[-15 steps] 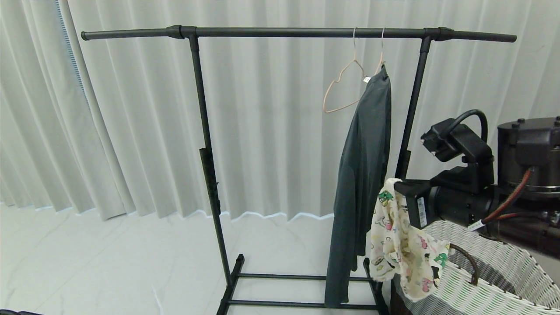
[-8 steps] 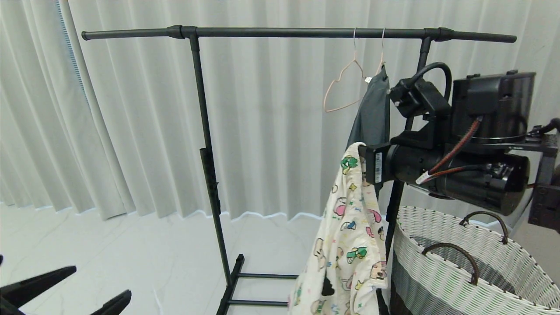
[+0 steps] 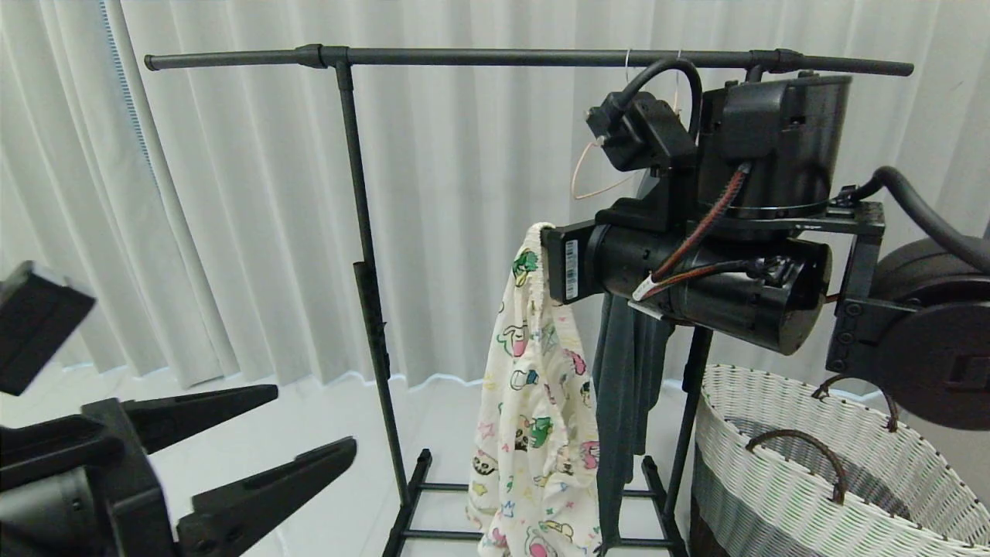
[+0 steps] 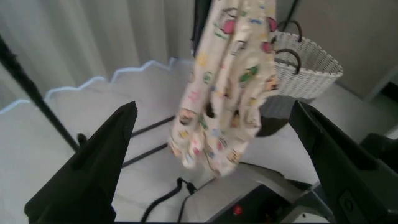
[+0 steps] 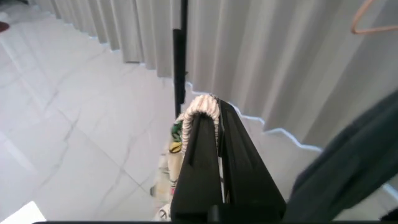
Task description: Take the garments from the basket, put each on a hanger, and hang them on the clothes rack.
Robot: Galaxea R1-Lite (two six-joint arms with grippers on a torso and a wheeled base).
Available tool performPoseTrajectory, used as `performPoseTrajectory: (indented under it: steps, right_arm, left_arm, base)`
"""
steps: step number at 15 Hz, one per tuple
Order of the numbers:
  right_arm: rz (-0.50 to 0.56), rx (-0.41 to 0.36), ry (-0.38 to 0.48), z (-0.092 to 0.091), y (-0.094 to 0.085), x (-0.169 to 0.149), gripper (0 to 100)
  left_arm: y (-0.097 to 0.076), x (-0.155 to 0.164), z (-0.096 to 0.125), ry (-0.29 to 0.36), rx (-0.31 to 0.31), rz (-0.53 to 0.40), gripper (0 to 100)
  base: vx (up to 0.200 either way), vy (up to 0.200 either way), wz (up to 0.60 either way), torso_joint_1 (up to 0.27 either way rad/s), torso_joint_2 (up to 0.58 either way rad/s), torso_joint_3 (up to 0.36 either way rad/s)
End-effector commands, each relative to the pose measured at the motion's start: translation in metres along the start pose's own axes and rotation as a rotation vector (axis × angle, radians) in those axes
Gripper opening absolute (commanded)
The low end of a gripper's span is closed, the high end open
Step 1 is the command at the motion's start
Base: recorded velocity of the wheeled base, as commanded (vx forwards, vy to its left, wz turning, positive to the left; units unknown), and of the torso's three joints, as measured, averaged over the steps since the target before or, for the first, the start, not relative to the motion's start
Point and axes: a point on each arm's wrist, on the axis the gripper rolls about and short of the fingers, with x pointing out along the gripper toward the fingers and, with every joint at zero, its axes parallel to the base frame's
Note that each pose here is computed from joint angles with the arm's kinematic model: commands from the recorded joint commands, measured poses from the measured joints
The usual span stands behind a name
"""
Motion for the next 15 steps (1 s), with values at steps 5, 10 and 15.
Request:
performPoseTrajectory:
  steps: [5, 10, 15]
  right_arm:
    - [0.029, 0.003, -0.022, 0.009, 0.011, 0.003, 0]
    - [0.077, 0.001, -0.038, 0.015, 0.026, -0.007, 0]
    - [0.078, 0.006, -0.055, 0.026, 0.022, -0.023, 0]
  left_arm:
    - [-0.026, 0.105, 0.03, 0.065, -0.097, 0.068, 100]
    - [-0.022, 0.169, 0.007, 0.121, -0.094, 0.216, 100]
    - [-0.02, 0.175, -0.018, 0.183, -0.116, 0.314, 100]
  base:
    - [0.0, 0.0, 0.0, 0.0, 0.0, 0.0]
    - [0.0, 0.0, 0.0, 0.0, 0.0, 0.0]
    - [0.0, 0.0, 0.0, 0.0, 0.0, 0.0]
